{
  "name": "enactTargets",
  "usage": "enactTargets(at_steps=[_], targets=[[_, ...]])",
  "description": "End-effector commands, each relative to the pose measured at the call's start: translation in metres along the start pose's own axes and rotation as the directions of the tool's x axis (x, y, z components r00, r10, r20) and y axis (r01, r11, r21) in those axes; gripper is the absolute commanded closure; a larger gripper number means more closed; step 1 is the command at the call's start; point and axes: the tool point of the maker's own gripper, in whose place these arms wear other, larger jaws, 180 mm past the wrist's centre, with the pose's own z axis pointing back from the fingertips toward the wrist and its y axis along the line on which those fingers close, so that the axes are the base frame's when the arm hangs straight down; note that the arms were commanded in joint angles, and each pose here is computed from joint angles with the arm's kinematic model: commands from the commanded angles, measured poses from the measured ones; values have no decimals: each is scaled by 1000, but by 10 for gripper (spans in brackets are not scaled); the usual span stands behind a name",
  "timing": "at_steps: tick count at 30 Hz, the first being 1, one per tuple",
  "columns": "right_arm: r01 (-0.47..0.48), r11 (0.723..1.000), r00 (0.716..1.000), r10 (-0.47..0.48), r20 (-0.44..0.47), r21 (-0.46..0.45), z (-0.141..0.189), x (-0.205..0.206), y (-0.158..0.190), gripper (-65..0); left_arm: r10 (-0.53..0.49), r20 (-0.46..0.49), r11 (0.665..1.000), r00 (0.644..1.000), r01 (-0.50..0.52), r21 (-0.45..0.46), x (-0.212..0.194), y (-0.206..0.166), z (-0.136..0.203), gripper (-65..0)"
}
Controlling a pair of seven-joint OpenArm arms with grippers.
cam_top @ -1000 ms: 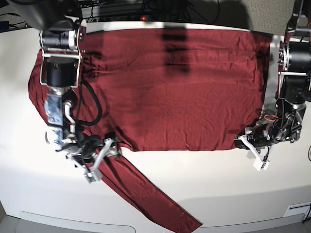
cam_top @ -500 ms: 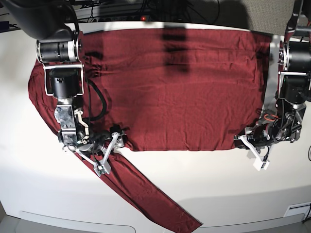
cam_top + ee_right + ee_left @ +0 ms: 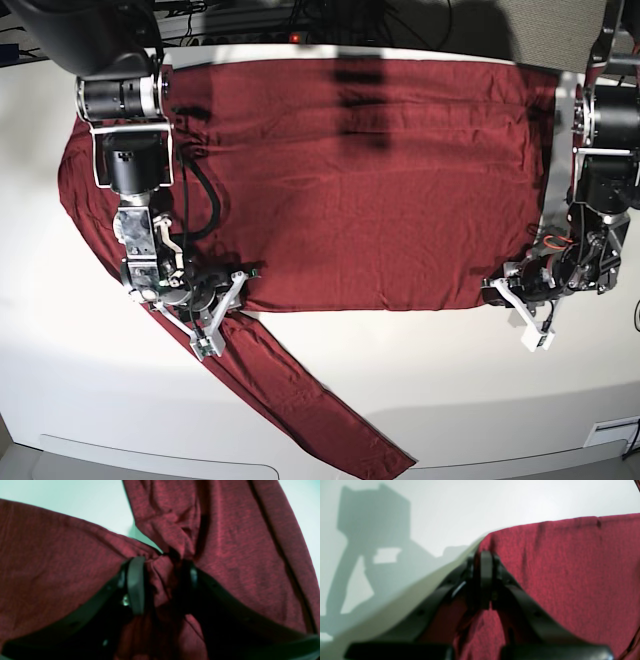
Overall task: Fold the T-shirt properly
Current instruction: 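Grasp the shirt's side edge with both grippers, then fold the side edge over the shirt body with both grippers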
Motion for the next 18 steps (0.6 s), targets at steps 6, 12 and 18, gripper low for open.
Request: enactTargets(at_steps=[6,12,18], targets=[[1,1000,998,0,62,-14,10,31,-10,0,-18,124,1000,992,18,-3,38,0,7,0],[-29,999,993,33,114,-36,21,53,-13,0,-21,188,1000,982,22,-3,52,-1,10,0],[-78,994,984,90,157,-82,42,80,-19,0,-60,175,998,983,57,21,59,8,21,0]])
